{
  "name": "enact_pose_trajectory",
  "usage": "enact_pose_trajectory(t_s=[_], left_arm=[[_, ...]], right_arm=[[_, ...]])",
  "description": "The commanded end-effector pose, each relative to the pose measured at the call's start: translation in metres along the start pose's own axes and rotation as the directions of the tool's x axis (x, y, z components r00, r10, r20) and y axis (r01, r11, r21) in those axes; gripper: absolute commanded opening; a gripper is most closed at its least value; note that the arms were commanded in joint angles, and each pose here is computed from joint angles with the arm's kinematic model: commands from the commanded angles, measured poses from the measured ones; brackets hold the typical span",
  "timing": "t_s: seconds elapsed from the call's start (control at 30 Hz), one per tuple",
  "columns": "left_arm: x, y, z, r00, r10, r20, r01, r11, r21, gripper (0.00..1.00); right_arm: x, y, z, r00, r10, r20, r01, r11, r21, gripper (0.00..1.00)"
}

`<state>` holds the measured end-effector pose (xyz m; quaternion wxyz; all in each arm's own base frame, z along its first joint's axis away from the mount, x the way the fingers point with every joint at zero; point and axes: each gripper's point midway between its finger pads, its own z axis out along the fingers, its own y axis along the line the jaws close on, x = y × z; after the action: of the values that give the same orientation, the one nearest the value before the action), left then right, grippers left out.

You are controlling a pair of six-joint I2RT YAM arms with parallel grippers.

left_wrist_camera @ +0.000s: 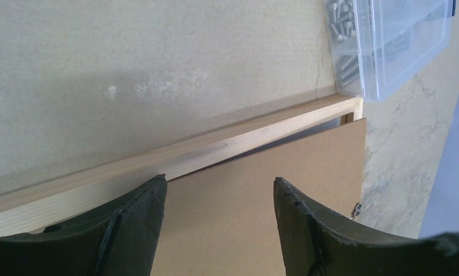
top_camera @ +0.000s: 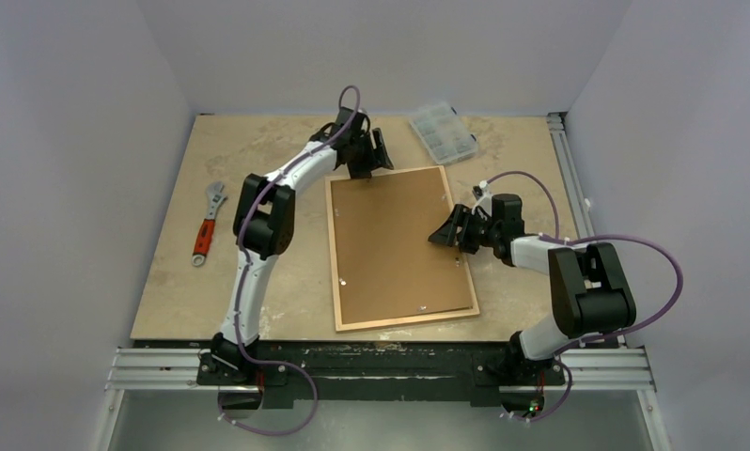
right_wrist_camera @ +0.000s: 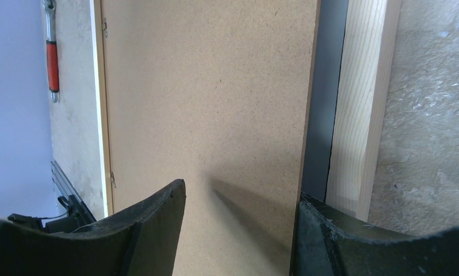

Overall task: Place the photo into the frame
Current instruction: Place the photo frame item in the photo frame.

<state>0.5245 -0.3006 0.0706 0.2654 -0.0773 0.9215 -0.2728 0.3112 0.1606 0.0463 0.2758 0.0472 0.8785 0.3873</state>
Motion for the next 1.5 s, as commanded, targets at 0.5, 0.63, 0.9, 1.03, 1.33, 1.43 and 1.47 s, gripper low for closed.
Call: enact_pose_trajectory(t_s=[0.5, 0.63, 0.9, 1.03, 1.33, 1.43, 1.47], left_arm=[[-0.003, -0.028, -0.026, 1.0, -0.007, 0.004, 0.006, 0.984, 0.177, 0.68], [-0.009, -0.016, -0.037, 1.0, -0.008, 0.01, 0.006, 0.985, 0.17, 0.68], [-0.014, 0.008, -0.044, 0.999, -0.027, 0.041, 0.022, 0.991, 0.13, 0.68], [-0.011, 0.02, -0.034, 1.0, -0.021, 0.02, 0.019, 0.997, 0.076, 0.67], [-0.004, 0.013, -0.017, 1.0, -0.016, -0.008, 0.016, 0.997, 0.072, 0.66], [-0.001, 0.0, -0.013, 1.0, 0.002, -0.017, -0.001, 0.997, 0.081, 0.66], [0.0, -0.004, -0.012, 1.0, 0.007, -0.019, -0.005, 0.997, 0.08, 0.66]], right_arm=[[0.012, -0.003, 0.002, 0.999, -0.004, -0.048, 0.004, 1.0, 0.008, 0.59], [0.013, -0.004, 0.003, 0.999, 0.001, -0.051, 0.0, 1.0, 0.009, 0.59], [0.014, -0.005, 0.004, 0.998, 0.004, -0.056, -0.003, 1.0, 0.011, 0.59], [0.014, -0.005, 0.004, 0.998, 0.003, -0.056, -0.002, 1.0, 0.011, 0.59], [0.015, -0.007, 0.005, 0.998, 0.007, -0.059, -0.006, 1.0, 0.016, 0.59], [0.014, -0.007, 0.004, 0.998, 0.007, -0.058, -0.006, 1.0, 0.018, 0.59], [0.014, -0.007, 0.004, 0.998, 0.007, -0.059, -0.006, 1.0, 0.018, 0.59]])
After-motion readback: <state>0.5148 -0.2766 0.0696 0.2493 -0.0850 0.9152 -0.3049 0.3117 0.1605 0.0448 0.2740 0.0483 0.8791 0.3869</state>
